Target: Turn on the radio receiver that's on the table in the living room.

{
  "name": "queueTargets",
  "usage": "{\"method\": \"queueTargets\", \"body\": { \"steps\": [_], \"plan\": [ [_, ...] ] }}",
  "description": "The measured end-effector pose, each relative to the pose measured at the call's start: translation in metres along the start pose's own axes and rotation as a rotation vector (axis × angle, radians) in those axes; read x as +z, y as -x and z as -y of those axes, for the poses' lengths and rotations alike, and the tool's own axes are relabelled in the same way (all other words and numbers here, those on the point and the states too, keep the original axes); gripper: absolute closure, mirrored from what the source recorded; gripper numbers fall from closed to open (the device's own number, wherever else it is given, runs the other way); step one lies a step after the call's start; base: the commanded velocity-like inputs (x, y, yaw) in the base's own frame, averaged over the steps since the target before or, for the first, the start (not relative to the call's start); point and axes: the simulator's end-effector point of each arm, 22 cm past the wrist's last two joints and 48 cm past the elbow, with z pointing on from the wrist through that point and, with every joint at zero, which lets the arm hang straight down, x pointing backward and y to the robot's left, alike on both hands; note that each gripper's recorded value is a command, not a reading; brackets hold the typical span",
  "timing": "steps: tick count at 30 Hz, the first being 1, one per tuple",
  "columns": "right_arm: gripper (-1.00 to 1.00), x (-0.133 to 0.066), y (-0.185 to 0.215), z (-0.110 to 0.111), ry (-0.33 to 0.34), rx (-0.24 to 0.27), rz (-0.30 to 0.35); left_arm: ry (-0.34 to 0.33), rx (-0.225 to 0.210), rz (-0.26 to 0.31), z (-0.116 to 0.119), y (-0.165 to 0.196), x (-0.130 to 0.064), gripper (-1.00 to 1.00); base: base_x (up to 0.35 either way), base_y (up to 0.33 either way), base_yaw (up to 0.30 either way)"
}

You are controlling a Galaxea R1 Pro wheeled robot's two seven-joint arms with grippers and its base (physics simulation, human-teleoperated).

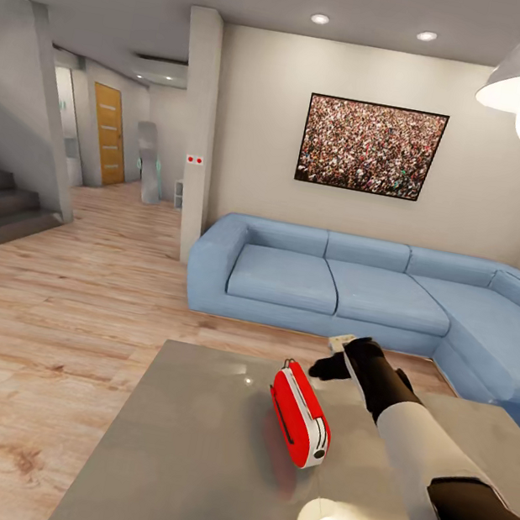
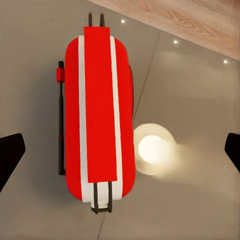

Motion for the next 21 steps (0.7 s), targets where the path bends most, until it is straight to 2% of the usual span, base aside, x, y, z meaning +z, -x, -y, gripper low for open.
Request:
{"method": "queueTargets", "body": {
  "steps": [9, 13, 16, 18, 21],
  "plan": [
    [-1.0, 0.0, 0.001, -0.007, 0.011, -0.007, 0.001, 0.004, -0.002, 0.004, -0.002, 0.002, 0.0, -1.0, 0.0, 0.0, 0.0],
    [-1.0, 0.001, 0.001, -0.009, 0.015, -0.008, 0.0, 0.028, -0.012, 0.024, -0.017, 0.012, 0.002, -1.0, 0.0, 0.0, 0.0],
    [-1.0, 0.001, 0.001, -0.009, 0.016, -0.008, 0.0, 0.064, -0.031, 0.062, -0.039, 0.031, 0.003, -1.0, 0.0, 0.0, 0.0],
    [-1.0, 0.001, 0.001, -0.009, 0.017, -0.008, 0.0, 0.074, -0.036, 0.085, -0.046, 0.042, 0.003, -1.0, 0.0, 0.0, 0.0],
    [-1.0, 0.001, 0.001, -0.009, 0.017, -0.008, 0.0, 0.093, -0.043, 0.182, -0.06, 0.09, 0.0, -1.0, 0.0, 0.0, 0.0]
  ]
}}
